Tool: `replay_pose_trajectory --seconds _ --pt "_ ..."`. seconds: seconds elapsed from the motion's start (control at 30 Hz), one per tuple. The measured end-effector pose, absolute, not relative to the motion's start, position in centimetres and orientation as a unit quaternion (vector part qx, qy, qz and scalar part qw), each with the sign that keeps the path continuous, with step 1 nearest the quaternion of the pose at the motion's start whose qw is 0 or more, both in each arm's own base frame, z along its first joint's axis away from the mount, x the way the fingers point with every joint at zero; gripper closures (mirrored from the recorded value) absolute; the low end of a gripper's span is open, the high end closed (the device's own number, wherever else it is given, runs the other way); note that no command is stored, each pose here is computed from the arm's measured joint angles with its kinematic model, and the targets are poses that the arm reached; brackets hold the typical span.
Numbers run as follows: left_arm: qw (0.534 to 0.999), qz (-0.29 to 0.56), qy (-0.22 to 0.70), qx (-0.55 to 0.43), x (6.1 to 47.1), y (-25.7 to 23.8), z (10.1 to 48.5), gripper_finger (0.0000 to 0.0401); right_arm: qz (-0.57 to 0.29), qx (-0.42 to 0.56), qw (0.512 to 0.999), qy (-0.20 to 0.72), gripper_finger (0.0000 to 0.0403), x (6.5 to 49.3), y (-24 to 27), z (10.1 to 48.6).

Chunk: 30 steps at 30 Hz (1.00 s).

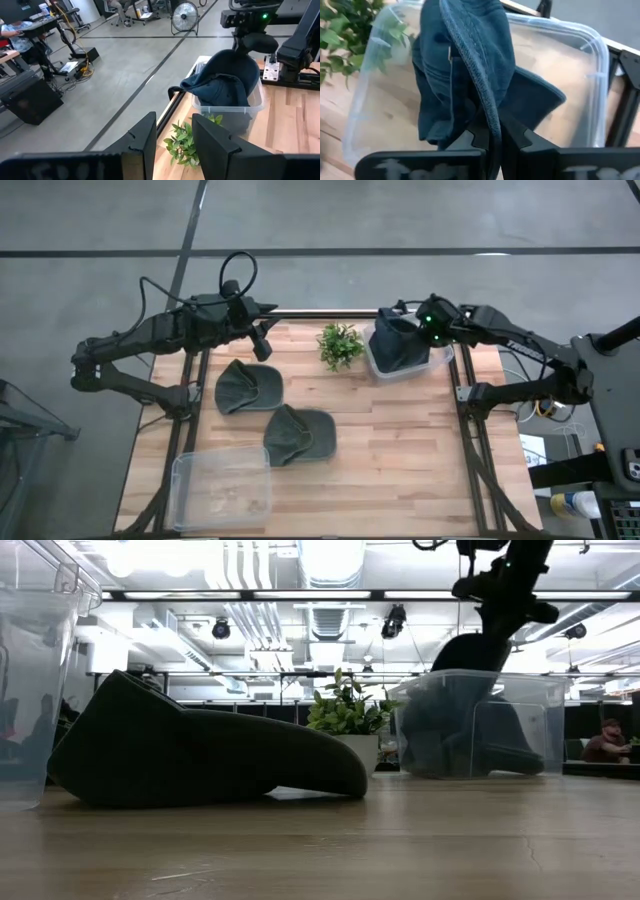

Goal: Pick & Place hat
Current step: Put the blue cap into the top transparent bin

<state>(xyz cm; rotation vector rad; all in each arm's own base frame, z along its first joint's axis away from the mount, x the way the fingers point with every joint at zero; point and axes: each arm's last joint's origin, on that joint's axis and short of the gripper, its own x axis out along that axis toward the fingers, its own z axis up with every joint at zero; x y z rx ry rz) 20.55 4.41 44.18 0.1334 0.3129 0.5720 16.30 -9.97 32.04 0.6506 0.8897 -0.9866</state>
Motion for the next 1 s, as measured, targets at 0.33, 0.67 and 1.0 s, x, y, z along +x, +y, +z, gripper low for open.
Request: replay_pose_trajectory --seconds 0.33,0.67,1.0 --pt "0.942 0.29 0.154 0.067 20.5 4.5 44.2 0.0282 -0.424 0.291 0.811 0.279 0.0392 16.2 -9.8 36.5" --pt "0.94 0.298 0.154 0.067 20.5 4.5 44.2 0.0282 -0.338 0.317 0.86 0.214 0.0392 16.0 -9.2 39.5" --pt "0.94 0.298 0.154 0.067 20.5 4.5 44.2 0.0282 -0.411 0.344 0.781 0.319 0.0392 15.8 -10.4 33.8"
